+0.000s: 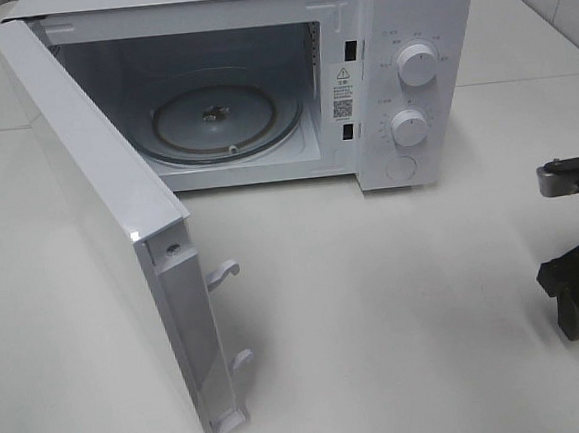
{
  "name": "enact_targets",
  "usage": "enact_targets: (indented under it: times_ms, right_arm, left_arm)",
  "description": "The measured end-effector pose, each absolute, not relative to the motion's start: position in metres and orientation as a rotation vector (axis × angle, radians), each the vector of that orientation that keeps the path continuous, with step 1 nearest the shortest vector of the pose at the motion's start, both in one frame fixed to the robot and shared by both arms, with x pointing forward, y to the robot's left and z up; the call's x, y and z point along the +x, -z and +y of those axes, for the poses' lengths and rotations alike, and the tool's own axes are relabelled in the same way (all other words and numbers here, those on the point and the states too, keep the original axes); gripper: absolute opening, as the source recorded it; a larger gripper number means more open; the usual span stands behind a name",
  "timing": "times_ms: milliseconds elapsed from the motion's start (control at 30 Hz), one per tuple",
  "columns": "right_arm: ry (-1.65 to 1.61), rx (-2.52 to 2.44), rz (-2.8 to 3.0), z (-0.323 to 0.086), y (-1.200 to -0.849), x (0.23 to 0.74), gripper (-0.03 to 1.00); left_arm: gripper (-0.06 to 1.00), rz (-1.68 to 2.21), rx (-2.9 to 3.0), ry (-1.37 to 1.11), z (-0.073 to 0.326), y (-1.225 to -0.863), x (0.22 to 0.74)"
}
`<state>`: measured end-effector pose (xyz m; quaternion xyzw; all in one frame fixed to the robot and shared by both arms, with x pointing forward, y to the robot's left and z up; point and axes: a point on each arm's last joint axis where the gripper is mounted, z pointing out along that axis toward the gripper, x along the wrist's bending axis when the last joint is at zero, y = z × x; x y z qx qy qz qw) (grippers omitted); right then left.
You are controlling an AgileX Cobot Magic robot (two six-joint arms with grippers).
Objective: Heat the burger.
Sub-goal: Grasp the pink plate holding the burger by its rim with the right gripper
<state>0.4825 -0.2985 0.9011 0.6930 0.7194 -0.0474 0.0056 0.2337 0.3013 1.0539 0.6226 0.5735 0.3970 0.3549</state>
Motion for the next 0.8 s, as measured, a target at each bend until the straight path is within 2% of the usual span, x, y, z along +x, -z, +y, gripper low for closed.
enact_targets:
  times_ms: [633,767,800]
  right_arm:
    - [0.172,2.164,2.269,-0.31,-0.882,0.488,0.78]
    - [0.195,2.095,2.34,-0.311,-0.882,0.488,0.71]
    - [0.208,2.071,2.363,-0.312,-0.882,0.487,0.64]
  left_arm:
    - [0.99,1.482,1.609,-1.026,0.301,-1.054,0.234]
    - [0.99,1.482,1.609,-1.026,0.301,-1.054,0.234]
    - [0.99,1.482,1.609,-1.026,0.301,-1.054,0.234]
